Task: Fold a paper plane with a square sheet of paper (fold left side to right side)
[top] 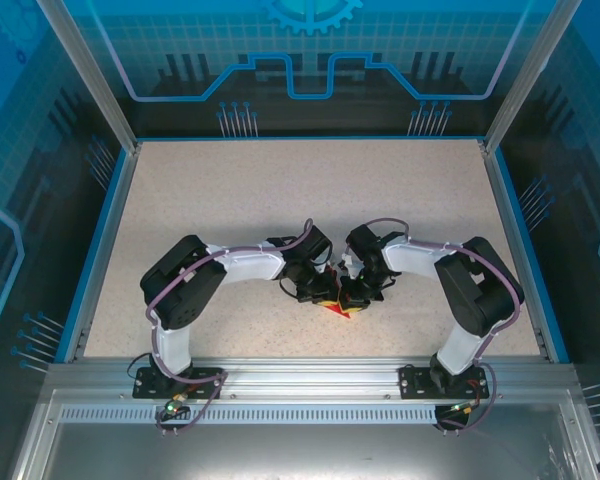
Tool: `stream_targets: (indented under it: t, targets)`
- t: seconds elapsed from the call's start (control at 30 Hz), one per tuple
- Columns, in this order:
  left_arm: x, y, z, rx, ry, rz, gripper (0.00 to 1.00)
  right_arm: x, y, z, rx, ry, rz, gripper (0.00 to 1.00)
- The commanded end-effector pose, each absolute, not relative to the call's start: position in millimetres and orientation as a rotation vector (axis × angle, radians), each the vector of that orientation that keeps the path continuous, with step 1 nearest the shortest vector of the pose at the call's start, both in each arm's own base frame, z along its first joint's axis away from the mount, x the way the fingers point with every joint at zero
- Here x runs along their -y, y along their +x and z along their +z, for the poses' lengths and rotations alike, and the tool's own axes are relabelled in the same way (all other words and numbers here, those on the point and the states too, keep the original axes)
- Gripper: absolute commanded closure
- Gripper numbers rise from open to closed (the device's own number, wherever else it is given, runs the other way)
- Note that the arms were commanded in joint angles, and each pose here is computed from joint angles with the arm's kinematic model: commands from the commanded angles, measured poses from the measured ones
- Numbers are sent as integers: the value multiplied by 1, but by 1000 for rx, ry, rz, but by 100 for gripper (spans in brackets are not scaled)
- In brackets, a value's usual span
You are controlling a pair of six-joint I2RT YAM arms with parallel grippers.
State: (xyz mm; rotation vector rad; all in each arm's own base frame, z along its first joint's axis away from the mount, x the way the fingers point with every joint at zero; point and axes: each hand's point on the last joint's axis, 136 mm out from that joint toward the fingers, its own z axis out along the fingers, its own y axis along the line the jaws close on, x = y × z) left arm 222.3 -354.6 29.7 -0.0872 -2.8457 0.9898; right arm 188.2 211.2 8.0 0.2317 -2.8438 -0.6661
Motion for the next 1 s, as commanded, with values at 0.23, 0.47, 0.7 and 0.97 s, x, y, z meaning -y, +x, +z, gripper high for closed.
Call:
stream_targets:
  t: [0.23,0.47,0.7,0.97]
  targets:
    - [342,202,18,2832,-114,911,97,-184,172,-22,2827,203,-414,100]
    - [345,208,19,2852,-120,922,96,-185,172,-23,2827,201,-422,100]
    - [336,218,7,2914,-87,827,95,-182,172,-23,2832,206,-400,100]
    - [308,230,-4,2975,-29,701,96,-176,170,-23,2835,210,-358,100]
